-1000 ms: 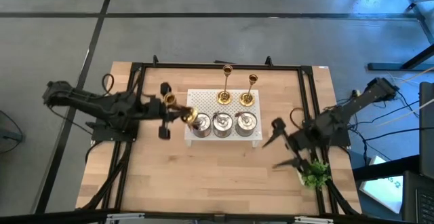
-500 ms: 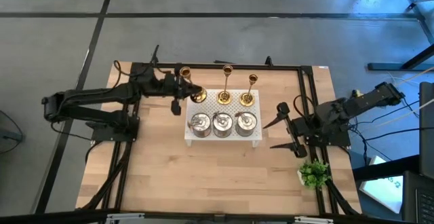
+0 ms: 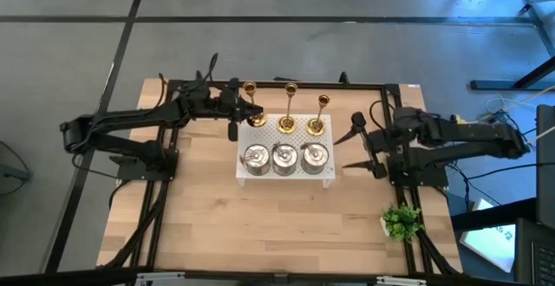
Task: Pick & Place candle stick holders
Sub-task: Put the gold candle holder on the shelf aligned with the other gold candle holders
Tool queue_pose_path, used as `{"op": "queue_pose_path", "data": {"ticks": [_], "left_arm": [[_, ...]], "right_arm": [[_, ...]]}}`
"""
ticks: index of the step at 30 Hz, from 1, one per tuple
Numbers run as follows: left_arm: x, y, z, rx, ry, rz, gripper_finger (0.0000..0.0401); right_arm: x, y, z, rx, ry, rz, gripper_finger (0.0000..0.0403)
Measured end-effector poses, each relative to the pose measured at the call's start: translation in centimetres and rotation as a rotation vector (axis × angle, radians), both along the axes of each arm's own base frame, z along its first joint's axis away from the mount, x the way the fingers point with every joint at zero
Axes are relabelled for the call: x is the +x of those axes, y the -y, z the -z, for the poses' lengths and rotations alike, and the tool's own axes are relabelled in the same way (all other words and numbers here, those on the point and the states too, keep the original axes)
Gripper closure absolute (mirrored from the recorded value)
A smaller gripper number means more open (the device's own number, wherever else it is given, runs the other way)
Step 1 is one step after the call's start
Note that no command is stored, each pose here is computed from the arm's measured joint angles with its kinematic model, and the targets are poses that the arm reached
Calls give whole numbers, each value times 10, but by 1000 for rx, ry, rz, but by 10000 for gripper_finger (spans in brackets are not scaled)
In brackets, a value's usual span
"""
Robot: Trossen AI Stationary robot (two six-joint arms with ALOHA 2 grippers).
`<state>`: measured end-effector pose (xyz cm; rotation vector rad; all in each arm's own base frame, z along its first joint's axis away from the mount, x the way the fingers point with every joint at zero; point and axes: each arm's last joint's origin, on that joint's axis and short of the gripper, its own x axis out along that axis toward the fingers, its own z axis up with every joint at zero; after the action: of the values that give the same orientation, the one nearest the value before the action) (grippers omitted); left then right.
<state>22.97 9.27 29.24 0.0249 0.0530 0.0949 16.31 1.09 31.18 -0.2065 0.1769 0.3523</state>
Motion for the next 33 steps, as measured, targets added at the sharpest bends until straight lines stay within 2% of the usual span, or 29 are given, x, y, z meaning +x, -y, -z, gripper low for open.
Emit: {"op": "queue_pose_path", "data": {"ticks": [4, 14, 19, 23, 28, 33], "left_arm": [[3, -5, 4, 6, -11, -10, 393], [6, -19, 17, -27, -61, -6, 393], [7, -21, 20, -41, -74, -6, 393], [7, -20, 21, -45, -74, -1, 393], [4, -17, 34, -65, -75, 22, 393], [1, -14, 40, -55, -24, 59, 393]], "right_arm": [[0, 14, 12, 39, -44, 76, 75], [-7, 29, 19, 78, 7, 183, 75], [-9, 29, 20, 80, 0, 182, 75], [-10, 28, 20, 90, 0, 132, 75], [-10, 28, 21, 92, -11, 125, 75], [-10, 28, 22, 94, -23, 125, 75]]}}
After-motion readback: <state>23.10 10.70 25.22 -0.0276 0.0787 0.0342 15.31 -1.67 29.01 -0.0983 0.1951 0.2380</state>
